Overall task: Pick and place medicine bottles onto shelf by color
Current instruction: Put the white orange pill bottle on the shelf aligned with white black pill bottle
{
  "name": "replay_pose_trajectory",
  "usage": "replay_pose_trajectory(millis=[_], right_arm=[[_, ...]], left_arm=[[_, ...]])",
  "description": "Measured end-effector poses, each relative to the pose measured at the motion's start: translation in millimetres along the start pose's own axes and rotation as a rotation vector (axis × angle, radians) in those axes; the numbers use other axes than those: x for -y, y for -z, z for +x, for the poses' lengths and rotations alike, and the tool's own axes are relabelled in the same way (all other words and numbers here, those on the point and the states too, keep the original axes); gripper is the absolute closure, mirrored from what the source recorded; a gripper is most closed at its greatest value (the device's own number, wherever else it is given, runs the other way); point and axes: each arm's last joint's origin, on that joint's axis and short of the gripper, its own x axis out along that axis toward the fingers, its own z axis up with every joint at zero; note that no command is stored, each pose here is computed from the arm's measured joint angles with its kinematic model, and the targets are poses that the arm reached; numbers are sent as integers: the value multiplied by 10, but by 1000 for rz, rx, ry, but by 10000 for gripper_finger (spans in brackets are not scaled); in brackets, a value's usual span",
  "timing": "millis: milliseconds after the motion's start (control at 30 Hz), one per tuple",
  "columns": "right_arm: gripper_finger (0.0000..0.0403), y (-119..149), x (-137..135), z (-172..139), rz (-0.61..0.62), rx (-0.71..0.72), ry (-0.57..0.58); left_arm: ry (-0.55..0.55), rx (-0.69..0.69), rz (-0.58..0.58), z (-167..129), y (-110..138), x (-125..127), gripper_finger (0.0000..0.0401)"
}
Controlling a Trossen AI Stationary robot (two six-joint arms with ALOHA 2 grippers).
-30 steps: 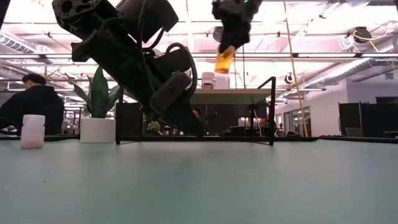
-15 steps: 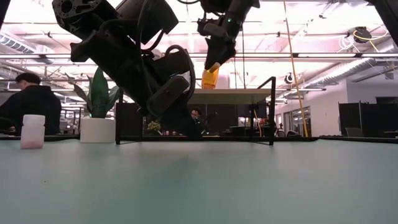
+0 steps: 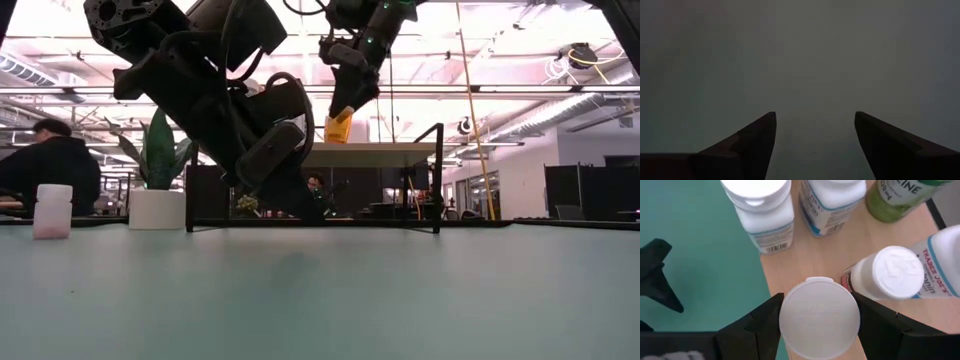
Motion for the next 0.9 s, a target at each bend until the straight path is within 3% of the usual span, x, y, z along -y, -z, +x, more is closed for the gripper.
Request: replay_pose_trajectory(millis=[567,900], right_arm=[[189,-16,2,11,-33,23,3],[113,-19,3,12,-40,26,5]], left_arm=[[0,0,-5,0,0,0,128],[-1,-4,-3,0,4,-1,128]])
